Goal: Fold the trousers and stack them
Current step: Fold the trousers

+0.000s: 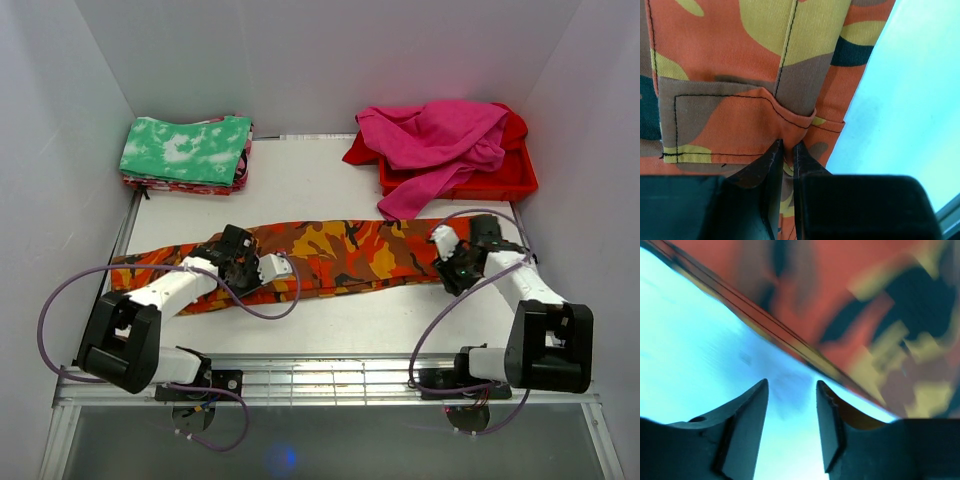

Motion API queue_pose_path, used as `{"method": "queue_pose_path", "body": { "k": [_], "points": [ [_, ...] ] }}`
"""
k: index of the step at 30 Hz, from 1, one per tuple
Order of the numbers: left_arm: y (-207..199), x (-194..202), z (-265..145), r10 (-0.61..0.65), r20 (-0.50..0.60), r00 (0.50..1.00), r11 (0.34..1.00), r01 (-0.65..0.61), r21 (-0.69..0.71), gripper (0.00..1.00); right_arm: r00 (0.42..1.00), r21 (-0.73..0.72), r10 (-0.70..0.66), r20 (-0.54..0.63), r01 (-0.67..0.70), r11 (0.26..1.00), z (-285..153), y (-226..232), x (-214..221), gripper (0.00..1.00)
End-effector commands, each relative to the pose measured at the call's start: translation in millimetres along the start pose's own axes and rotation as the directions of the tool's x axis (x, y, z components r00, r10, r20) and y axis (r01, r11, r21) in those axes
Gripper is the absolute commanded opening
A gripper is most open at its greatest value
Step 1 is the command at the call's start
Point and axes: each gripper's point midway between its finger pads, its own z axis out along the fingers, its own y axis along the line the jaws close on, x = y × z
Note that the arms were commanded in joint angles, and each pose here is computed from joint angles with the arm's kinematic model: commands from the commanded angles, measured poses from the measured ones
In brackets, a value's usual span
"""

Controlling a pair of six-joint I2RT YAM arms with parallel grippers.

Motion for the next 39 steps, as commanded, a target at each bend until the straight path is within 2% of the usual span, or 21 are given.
{"method": "queue_pose_path", "body": {
  "k": [1,2,5,6,10,12,15,19,20,22,25,32,39],
  "points": [
    [-27,25,25,-0.066,-0.079,0.995,0.991,0.075,0.114,0.0,0.994,-0.004,0.106,-0.022,-0.107,0.994,-35,-35,24,0.54],
    [-27,25,27,-0.07,-0.082,0.994,0.989,0.079,0.121,0.0,0.989,-0.034,0.149,-0.023,-0.149,0.988,-40,-34,29,0.59],
    [-30,25,29,-0.073,-0.085,0.994,0.987,0.084,0.137,0.0,0.948,-0.034,0.317,-0.008,-0.318,0.948,-55,-61,49,0.62],
    [-31,27,30,-0.072,-0.091,0.993,0.986,0.085,0.141,0.0,0.919,-0.03,0.395,-0.013,-0.395,0.918,-57,-71,64,0.62],
    [-33,35,33,-0.082,-0.119,0.99,0.984,0.099,0.149,0.0,0.85,0.011,0.526,0.012,-0.526,0.85,-65,-105,82,0.57],
    [-33,37,34,-0.088,-0.128,0.988,0.982,0.108,0.157,0.0,0.822,-0.009,0.569,0.01,-0.569,0.822,-62,-106,88,0.54],
    [-32,38,35,-0.097,-0.137,0.986,0.98,0.119,0.161,0.0,0.789,-0.035,0.614,0.038,-0.613,0.79,-58,-110,88,0.56],
    [-30,35,35,-0.106,-0.142,0.984,0.977,0.129,0.168,0.0,0.746,-0.079,0.656,0.115,-0.652,0.754,-52,-117,75,0.68],
    [-29,35,35,-0.104,-0.143,0.984,0.978,0.128,0.167,0.0,0.731,-0.102,0.668,0.138,-0.661,0.744,-52,-118,69,0.76],
    [-28,35,34,-0.103,-0.145,0.984,0.978,0.127,0.163,0.0,0.702,-0.123,0.694,0.16,-0.683,0.72,-52,-123,62,0.8],
    [-29,35,32,-0.097,-0.146,0.985,0.979,0.121,0.163,0.0,0.675,-0.102,0.716,0.179,-0.711,0.696,-53,-134,60,0.91],
    [-29,37,30,-0.098,-0.147,0.984,0.98,0.121,0.157,0.0,0.624,-0.037,0.752,0.21,-0.764,0.644,-48,-163,66,0.92],
    [-26,34,30,-0.092,-0.14,0.986,0.982,0.113,0.15,0.0,0.596,-0.07,0.78,0.19,-0.785,0.616,-42,-165,65,0.9]
  ]
}}
